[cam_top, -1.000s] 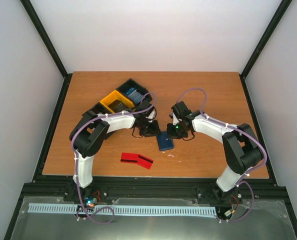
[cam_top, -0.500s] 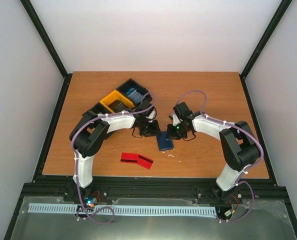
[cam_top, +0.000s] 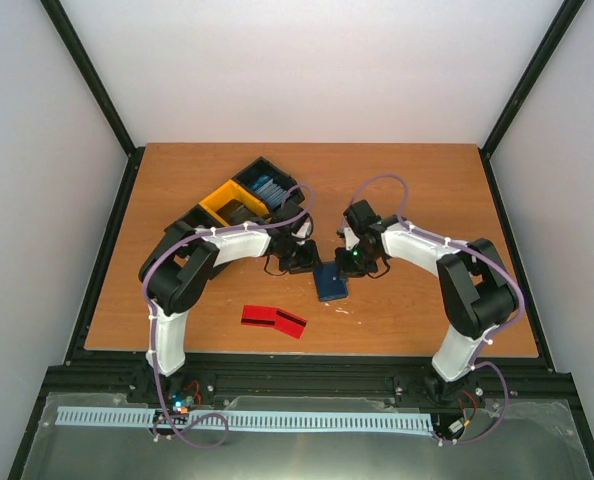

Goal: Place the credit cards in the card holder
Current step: Close the card holder at the center of the board.

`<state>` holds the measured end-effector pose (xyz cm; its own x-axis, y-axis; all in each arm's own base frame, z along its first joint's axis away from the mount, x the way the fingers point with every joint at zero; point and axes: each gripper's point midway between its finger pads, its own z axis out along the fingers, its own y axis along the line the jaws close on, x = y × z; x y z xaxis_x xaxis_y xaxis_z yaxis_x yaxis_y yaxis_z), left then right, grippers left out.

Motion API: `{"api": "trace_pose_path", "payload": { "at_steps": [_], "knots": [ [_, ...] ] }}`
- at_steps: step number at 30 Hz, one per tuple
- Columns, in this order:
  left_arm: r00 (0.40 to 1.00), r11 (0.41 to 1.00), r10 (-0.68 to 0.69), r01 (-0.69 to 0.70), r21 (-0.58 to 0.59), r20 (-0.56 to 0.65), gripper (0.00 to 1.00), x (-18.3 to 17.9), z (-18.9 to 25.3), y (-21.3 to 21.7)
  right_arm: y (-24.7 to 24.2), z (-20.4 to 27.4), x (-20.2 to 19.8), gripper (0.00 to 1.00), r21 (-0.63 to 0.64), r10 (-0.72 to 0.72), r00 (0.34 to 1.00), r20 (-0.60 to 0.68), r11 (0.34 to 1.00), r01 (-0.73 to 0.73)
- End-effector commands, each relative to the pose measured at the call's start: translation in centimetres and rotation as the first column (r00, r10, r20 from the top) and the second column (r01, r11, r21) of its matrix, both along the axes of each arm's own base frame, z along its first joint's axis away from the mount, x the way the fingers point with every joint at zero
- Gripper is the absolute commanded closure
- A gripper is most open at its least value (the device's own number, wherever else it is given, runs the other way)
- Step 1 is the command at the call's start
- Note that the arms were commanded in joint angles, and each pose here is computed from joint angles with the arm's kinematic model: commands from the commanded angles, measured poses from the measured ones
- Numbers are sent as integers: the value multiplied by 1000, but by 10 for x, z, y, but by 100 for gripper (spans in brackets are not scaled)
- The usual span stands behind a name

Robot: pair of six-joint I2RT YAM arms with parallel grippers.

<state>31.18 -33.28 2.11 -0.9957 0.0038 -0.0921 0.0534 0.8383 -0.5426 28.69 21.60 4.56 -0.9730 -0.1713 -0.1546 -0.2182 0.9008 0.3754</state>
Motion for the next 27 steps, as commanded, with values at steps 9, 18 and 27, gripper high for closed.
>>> {"api": "trace_pose_path", "payload": {
  "at_steps": [9,18,27],
  "knots": [
    [993,967,27,3,256,-113,66,-31,-74,49,12,-14,-8,97,-29,74,997,-35,997,-75],
    [993,968,25,5,252,-116,66,-31,-75,47,20,-15,-12,96,-15,99,994,-44,995,-99],
    [993,968,24,6,251,-118,67,-32,-75,48,25,-14,-12,82,-3,104,994,-45,995,-104]
  ]
}}
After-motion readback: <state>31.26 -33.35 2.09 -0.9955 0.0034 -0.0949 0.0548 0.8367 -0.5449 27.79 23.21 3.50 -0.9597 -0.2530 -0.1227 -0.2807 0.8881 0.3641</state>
